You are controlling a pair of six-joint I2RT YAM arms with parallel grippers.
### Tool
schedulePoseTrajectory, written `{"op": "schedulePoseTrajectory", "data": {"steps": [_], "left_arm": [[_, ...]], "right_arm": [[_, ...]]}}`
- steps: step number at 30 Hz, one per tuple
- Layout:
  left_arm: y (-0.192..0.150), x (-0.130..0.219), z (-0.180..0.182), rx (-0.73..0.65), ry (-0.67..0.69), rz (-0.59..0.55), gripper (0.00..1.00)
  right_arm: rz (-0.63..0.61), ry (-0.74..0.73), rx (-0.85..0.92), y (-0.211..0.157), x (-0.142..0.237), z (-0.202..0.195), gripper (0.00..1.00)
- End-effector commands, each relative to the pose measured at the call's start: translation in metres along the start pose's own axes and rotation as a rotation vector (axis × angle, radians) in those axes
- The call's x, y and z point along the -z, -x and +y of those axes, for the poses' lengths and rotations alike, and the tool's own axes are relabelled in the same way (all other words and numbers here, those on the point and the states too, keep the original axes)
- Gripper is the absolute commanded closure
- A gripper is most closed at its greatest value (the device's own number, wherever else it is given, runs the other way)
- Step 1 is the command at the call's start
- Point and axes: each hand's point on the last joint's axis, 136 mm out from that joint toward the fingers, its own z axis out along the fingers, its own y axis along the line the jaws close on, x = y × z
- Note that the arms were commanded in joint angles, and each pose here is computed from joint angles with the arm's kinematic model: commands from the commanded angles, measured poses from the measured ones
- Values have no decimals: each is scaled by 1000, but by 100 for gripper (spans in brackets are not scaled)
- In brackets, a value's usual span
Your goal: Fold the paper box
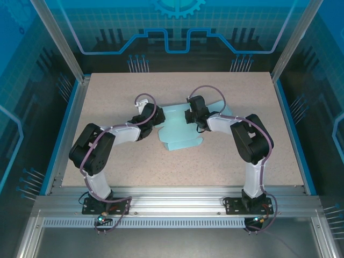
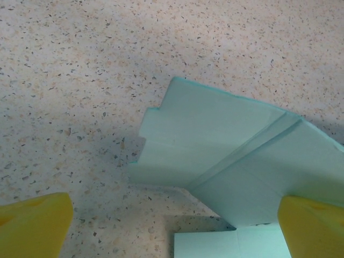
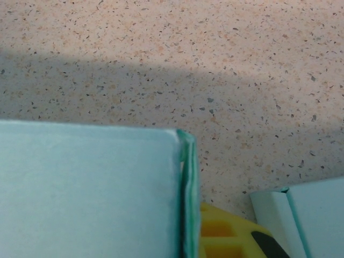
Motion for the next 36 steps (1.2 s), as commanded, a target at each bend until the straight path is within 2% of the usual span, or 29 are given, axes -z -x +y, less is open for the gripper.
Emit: {"op": "schedulePoseTrajectory", "data": {"steps": [1,6,12,15,24,36], "left_arm": [[7,14,-7,71,-64,-25,1],[-7,40,4,134,-121,28,1],[-38,67,32,277,-138,85,2],[-46,72,27,321,-206,105,6],[-65,45,-17,416,-416,168,9],[-63,17,-32,394,-392,181,11]], "right_arm": [[147,12,35,-46,-11,8,100],[158,-4,22,-45,-9,6,100],[159,-9,8,-45,-9,5,100],[156,-6,8,-44,-9,5,100],[156,-2,6,-45,-7,5,100],[147,7,3,-45,-5,6,100]]}}
